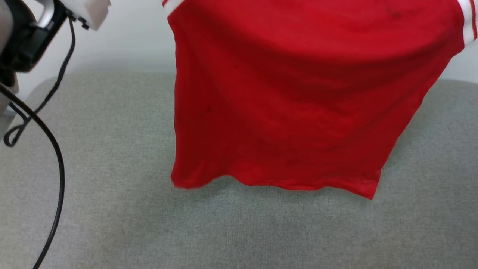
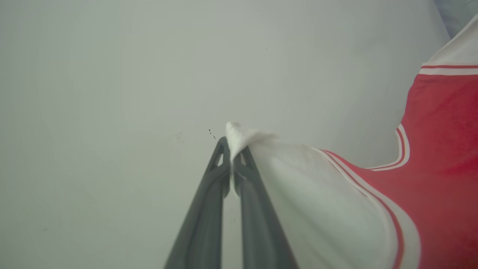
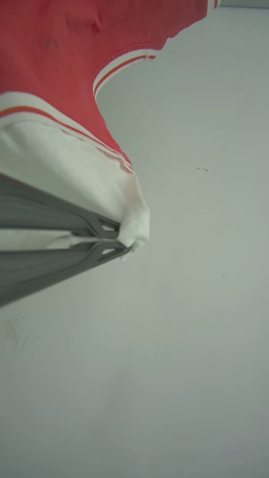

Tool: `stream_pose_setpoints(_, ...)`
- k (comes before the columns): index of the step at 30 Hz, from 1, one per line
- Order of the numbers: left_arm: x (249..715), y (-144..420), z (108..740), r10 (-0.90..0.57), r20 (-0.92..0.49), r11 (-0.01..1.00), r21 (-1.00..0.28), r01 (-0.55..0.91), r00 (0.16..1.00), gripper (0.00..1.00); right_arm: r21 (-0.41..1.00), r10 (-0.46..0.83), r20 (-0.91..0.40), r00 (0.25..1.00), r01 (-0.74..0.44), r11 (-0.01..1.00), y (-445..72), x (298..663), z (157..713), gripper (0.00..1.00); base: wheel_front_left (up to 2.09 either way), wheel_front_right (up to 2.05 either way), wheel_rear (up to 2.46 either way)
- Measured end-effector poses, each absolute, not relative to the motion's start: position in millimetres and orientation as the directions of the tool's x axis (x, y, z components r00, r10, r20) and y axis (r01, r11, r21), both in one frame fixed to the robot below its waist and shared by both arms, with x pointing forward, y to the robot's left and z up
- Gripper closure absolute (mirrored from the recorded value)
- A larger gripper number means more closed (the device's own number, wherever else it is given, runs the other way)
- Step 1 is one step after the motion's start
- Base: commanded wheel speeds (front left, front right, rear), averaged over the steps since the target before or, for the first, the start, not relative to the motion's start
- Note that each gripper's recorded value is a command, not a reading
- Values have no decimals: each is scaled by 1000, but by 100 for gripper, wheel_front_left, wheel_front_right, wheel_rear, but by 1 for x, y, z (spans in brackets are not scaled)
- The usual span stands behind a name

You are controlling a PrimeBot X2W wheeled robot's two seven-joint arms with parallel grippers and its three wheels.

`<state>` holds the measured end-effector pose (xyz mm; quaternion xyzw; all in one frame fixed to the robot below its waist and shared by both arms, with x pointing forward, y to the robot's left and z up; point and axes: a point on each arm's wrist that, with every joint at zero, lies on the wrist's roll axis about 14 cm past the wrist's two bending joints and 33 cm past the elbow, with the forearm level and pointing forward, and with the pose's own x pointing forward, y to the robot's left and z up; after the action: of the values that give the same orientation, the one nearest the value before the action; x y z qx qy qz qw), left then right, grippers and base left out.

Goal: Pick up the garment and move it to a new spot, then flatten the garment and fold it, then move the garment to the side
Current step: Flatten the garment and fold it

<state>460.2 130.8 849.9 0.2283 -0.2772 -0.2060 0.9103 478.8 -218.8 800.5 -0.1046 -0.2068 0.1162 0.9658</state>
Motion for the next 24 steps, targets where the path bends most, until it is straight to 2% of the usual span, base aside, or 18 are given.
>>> stream_pose_setpoints(6, 498, 137, 846, -472, 416, 833, 500, 238, 777, 100, -257, 259, 356, 898, -173, 951, -218, 515, 798, 100, 0, 0, 0)
stream_pose_setpoints(24, 654, 147, 795, -366, 458, 899, 399, 181, 810, 100, -249, 181, 361, 915, -92, 964, -220, 673, 778, 100, 0, 0, 0)
